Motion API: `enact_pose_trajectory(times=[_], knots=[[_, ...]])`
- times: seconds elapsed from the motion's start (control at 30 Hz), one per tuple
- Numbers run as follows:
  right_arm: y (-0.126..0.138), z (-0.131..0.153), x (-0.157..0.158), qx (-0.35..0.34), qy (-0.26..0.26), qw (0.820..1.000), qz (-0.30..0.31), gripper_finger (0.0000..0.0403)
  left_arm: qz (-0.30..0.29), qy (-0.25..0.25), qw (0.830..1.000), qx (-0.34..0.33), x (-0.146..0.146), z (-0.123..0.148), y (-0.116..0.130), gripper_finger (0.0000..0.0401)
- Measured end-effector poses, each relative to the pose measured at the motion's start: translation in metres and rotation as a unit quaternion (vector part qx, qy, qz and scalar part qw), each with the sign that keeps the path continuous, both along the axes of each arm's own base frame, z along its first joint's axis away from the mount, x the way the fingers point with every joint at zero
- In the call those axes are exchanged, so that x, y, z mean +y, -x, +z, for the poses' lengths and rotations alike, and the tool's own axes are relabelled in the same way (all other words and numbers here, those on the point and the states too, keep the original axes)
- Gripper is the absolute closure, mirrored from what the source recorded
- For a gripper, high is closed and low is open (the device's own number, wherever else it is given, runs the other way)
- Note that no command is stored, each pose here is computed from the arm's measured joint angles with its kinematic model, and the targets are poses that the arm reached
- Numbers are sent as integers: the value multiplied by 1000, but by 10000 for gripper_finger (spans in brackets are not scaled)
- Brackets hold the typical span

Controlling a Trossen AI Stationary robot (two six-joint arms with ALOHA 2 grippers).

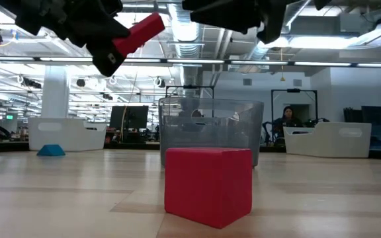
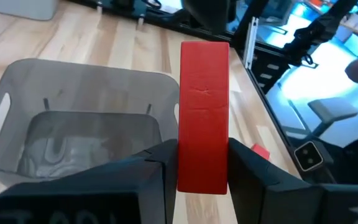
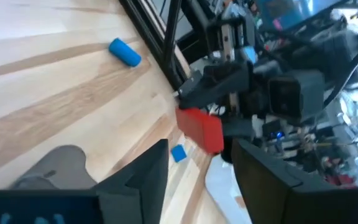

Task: Sort & place blocks by color
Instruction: Put the top red block into the gray bin

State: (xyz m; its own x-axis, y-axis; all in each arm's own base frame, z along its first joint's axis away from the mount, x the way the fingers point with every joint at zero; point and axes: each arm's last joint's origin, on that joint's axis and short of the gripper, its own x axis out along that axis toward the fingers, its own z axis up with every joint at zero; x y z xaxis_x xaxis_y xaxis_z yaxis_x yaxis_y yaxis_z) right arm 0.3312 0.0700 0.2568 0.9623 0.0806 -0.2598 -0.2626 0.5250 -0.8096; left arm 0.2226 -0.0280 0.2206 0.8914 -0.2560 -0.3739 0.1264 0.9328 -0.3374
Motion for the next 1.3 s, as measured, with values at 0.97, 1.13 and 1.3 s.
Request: enact_pose_trajectory(times=[0.97,1.13,1.3], knots=[[-56,1,-6,165,-70,984,-15,188,-81,-61,991,87,23,11,-50,317],[-56,1,-7,165,-69,984,-17,246,-84,-58,991,80,23,12,-50,316],[-56,1,-8,165,-67,984,-20,300,-91,-52,991,79,23,12,-50,315]])
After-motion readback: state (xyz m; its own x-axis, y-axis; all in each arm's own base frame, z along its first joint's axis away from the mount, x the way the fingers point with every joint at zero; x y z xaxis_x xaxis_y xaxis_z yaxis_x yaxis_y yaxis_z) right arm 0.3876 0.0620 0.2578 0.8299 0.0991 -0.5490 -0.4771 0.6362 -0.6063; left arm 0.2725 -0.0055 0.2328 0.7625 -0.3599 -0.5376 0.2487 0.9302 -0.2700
